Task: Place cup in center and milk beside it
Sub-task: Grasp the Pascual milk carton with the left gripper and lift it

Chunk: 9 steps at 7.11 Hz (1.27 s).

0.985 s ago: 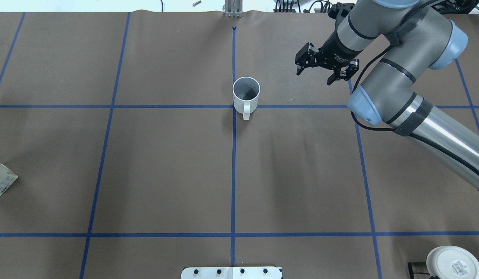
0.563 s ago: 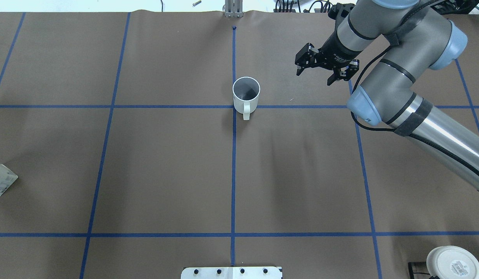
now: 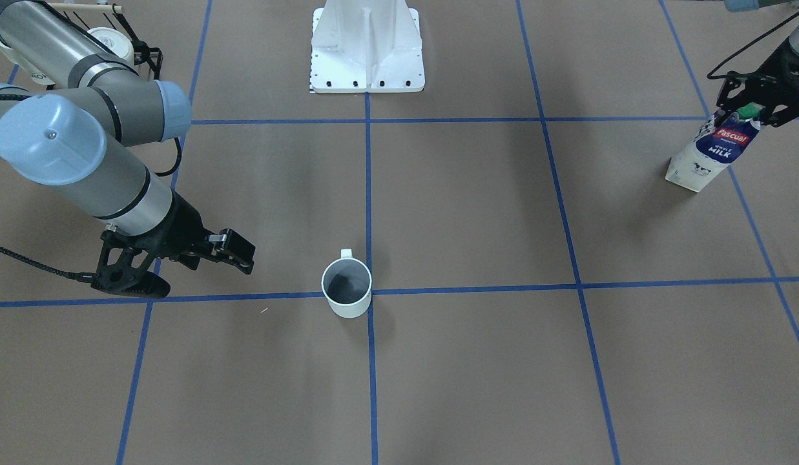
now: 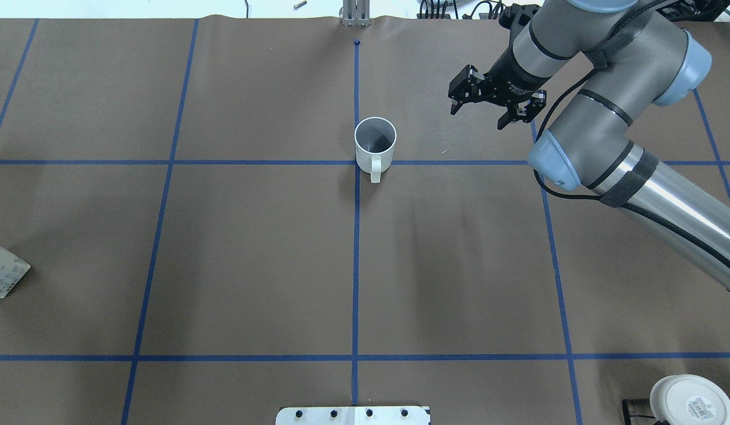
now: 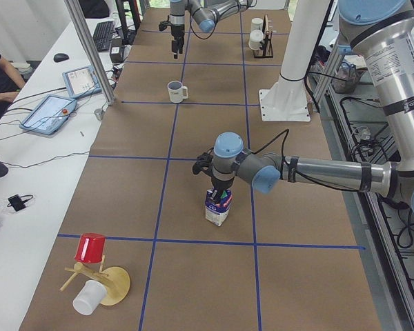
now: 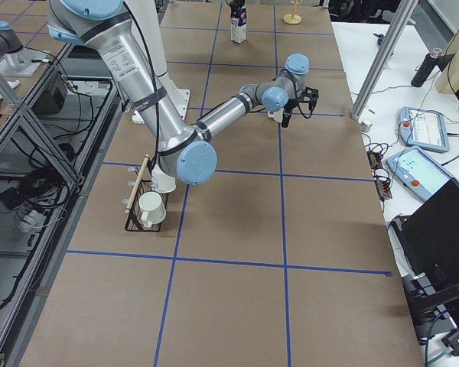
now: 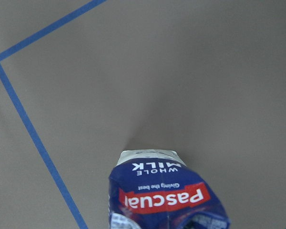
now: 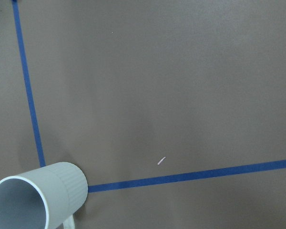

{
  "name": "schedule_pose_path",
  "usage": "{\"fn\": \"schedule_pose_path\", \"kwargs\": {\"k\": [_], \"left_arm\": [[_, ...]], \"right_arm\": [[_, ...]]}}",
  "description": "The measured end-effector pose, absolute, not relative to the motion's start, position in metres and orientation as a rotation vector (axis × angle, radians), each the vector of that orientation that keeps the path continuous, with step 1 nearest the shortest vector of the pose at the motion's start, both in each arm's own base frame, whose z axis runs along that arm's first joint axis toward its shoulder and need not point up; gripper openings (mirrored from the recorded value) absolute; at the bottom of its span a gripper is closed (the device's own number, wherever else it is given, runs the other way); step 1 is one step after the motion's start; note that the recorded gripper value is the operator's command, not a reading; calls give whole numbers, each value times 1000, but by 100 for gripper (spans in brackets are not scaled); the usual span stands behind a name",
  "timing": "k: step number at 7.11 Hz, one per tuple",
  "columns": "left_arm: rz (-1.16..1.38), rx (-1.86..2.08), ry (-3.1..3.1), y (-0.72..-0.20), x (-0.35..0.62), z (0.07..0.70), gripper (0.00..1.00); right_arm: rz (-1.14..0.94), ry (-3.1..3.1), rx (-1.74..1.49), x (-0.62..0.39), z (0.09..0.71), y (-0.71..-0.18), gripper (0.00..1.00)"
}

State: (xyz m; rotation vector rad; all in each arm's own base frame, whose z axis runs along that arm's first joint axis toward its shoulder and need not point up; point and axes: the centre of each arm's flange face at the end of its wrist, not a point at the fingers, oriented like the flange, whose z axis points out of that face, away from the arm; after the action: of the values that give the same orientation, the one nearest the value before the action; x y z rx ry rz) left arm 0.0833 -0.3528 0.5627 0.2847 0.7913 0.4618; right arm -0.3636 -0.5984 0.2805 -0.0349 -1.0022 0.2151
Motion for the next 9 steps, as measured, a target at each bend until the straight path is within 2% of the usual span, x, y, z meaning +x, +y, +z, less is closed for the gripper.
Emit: {"fn": "schedule_pose_path", "kwargs": {"k": [3, 6, 9], "left_arm": [[407, 242, 859, -411, 89, 490, 0], [285, 141, 861, -503, 129, 324, 0], [130, 14, 885, -551, 264, 184, 0]], "right_arm": [[215, -1004, -33, -362, 281, -598, 100], [207, -1016, -27, -357, 279, -590, 100], [209, -1013, -34, -354, 286, -587, 100]]}}
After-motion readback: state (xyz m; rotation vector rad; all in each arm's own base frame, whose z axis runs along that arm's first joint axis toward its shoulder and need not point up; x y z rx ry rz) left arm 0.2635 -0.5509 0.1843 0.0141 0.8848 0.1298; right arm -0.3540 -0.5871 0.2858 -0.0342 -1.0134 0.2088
